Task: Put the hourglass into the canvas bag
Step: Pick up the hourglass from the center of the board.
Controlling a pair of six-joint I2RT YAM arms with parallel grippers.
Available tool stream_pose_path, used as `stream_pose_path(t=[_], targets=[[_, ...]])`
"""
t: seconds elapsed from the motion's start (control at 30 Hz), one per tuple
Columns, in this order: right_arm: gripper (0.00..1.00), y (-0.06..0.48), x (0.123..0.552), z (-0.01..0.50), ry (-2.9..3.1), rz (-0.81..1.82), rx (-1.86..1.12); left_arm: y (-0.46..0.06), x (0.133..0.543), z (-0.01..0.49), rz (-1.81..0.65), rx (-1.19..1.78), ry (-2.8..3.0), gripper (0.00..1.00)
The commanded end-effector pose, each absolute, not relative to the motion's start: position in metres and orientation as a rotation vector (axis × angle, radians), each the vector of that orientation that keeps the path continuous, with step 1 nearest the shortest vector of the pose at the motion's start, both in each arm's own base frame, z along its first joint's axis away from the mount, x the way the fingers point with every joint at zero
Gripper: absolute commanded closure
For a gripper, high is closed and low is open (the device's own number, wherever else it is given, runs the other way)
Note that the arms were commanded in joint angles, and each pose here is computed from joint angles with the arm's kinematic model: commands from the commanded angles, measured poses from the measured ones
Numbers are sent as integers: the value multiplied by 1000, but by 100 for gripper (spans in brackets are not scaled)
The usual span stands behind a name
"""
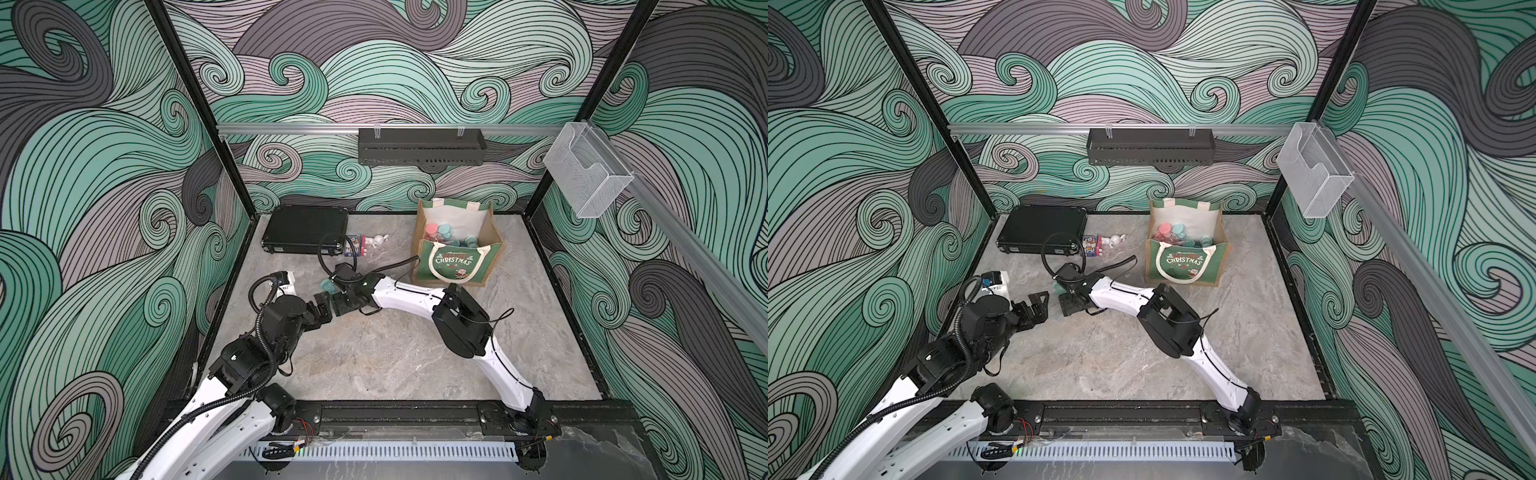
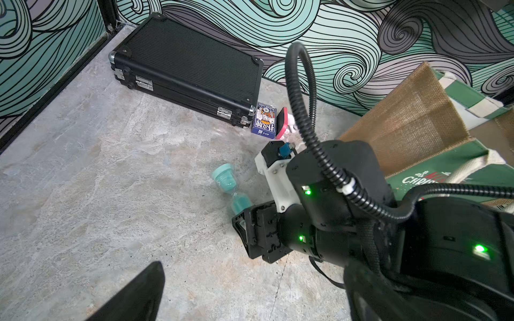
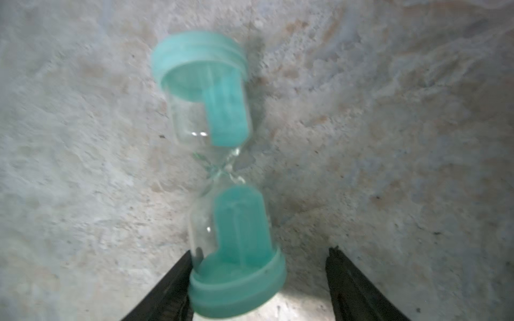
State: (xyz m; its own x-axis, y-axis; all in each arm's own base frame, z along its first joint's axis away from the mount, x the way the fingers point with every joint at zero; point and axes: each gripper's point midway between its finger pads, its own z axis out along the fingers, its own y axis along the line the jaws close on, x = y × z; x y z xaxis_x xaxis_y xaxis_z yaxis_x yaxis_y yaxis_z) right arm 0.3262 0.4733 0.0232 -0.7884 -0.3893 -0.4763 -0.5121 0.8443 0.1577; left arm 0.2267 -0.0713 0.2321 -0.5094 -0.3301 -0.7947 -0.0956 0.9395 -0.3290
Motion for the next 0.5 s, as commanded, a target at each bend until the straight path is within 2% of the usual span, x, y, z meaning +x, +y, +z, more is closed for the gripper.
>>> stream_pose_path(t=[0.0, 0.47], targets=[[29, 450, 333, 30, 2558, 233, -697, -66, 230, 239, -282, -330, 2063, 2], [35, 466, 351, 10, 2497, 187, -834, -64, 230, 242, -266, -325, 2055, 1]])
